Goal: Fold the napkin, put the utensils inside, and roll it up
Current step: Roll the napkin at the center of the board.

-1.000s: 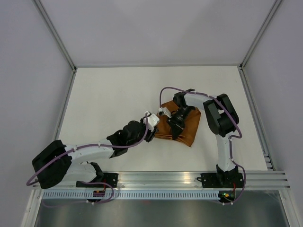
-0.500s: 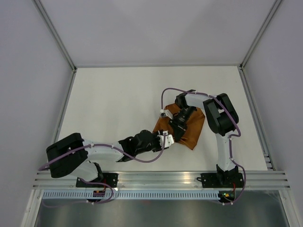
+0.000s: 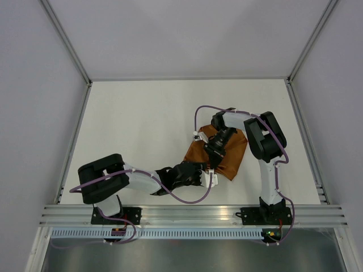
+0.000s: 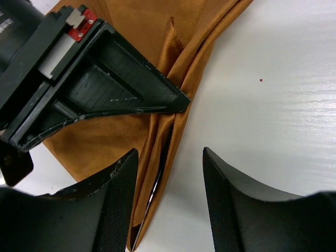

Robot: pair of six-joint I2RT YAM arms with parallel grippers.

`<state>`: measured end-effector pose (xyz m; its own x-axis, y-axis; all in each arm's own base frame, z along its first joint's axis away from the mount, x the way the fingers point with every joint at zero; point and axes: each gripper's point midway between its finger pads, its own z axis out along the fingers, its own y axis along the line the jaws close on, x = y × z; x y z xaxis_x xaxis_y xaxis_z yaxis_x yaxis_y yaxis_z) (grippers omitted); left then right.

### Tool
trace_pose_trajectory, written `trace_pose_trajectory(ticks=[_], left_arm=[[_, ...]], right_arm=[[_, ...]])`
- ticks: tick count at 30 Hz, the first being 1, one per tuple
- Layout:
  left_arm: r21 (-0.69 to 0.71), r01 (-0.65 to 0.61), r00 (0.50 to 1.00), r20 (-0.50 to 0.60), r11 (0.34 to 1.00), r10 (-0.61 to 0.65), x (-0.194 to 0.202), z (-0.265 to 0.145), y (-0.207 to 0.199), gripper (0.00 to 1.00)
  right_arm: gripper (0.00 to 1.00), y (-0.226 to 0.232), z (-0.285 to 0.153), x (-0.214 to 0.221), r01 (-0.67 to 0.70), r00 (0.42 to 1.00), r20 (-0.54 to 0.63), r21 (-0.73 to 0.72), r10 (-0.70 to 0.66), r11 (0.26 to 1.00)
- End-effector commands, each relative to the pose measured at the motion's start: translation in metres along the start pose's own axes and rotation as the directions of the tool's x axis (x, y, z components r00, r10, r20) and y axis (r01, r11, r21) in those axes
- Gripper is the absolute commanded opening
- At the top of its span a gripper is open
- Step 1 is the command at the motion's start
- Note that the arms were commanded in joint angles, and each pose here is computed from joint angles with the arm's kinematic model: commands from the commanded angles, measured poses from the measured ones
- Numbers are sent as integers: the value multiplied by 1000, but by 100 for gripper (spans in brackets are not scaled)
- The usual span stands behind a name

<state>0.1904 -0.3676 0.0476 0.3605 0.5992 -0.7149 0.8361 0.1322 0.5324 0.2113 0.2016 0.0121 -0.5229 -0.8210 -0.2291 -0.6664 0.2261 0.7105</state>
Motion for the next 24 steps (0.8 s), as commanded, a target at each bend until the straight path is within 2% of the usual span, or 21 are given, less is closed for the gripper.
trace_pose_trajectory(ticks=[1,11,17,20,24], left_arm=[[-48,-113,992,48,992,115,-19,13,13,58],[-32,-165,986,-2,986,165,-1,32,5,59],[-1,-170,985,-39,985,170,12,37,0,55],[44,-161,985,-59,986,163,17,39,-7,48],[82,-144,985,-86,986,151,23,40,-14,27]], right_arm=[[16,-50,9,21,95,991,-102,120,-83,988],[15,-51,10,26,86,991,-107,108,-75,990],[15,-51,10,27,86,991,-109,107,-75,990],[15,-52,9,27,85,991,-108,108,-73,990],[15,-53,8,29,80,992,-108,109,-68,991]])
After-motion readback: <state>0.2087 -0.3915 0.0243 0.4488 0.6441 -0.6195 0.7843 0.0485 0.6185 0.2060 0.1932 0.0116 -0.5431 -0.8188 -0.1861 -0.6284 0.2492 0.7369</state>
